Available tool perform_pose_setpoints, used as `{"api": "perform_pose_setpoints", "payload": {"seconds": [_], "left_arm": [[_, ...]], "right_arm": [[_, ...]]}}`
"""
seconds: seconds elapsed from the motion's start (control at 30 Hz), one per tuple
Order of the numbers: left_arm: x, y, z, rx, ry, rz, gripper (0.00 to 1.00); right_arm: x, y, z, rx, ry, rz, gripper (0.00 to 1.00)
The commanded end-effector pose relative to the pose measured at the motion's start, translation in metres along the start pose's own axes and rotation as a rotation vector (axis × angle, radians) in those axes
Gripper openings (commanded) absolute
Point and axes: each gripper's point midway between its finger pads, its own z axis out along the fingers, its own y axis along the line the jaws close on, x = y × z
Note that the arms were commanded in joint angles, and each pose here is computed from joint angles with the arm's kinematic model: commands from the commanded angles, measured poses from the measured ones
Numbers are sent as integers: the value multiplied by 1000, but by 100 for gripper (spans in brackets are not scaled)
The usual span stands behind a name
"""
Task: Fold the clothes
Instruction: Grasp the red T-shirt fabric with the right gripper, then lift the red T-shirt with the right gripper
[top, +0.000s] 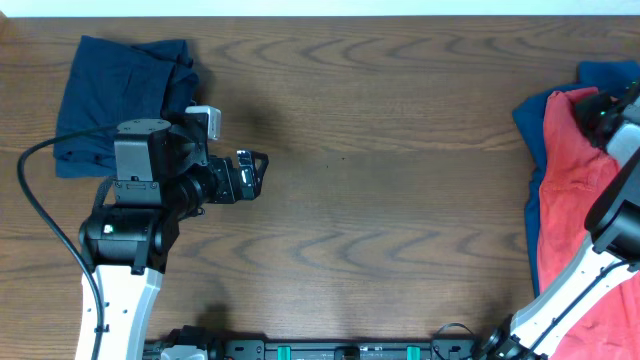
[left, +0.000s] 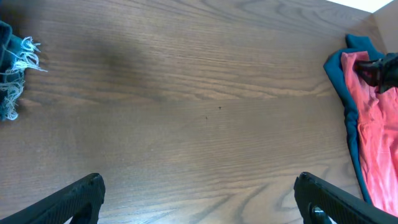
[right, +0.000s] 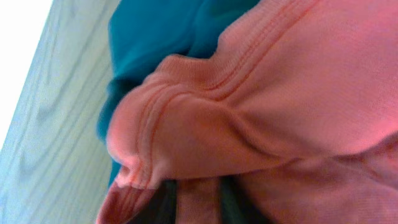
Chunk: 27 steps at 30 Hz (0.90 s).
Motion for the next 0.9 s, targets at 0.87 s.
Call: {"api": "perform_pose_setpoints", "payload": {"seconds": [0.87], "left_arm": [[-15,-16,-29,20,-113,46,98]], "right_arm": [[90,-102,-186,408,392,65,48]]}}
